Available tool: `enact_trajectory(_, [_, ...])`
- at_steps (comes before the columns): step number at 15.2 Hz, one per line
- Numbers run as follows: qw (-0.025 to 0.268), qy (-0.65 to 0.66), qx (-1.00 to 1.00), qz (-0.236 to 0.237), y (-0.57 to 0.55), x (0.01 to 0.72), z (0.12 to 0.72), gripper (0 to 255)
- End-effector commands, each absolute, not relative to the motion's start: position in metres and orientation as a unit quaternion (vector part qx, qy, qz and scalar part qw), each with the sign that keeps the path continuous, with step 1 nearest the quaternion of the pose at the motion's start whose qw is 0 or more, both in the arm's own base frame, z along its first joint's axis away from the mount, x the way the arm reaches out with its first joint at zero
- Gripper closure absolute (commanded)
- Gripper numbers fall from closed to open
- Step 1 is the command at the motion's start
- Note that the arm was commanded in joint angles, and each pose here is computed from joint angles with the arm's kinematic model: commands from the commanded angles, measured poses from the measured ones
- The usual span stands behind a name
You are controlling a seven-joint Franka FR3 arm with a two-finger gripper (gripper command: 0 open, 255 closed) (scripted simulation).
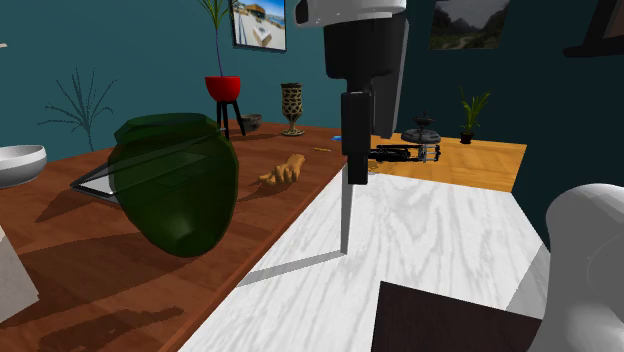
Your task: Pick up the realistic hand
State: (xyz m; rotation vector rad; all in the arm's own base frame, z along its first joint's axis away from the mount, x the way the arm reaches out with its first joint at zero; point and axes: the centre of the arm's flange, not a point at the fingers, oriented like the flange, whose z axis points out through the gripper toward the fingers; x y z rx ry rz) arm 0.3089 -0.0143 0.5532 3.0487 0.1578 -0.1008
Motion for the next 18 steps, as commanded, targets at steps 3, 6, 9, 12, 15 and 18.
enact_trajectory(3, [0.055, 0.059, 0.996, -0.027, -0.030, 0.321, 0.541, 0])
enact_trajectory(6, [0.071, 0.070, 0.995, -0.019, -0.054, 0.339, 0.525, 0])
enact_trajectory(9, [0.087, 0.081, 0.993, -0.010, -0.078, 0.359, 0.509, 0])
enact_trajectory(12, [0.104, 0.092, 0.990, -0.002, -0.102, 0.379, 0.494, 0])
enact_trajectory(15, [0.120, 0.103, 0.987, 0.007, -0.126, 0.400, 0.481, 0])
enact_trajectory(18, [0.136, 0.113, 0.984, 0.016, -0.150, 0.422, 0.469, 0])
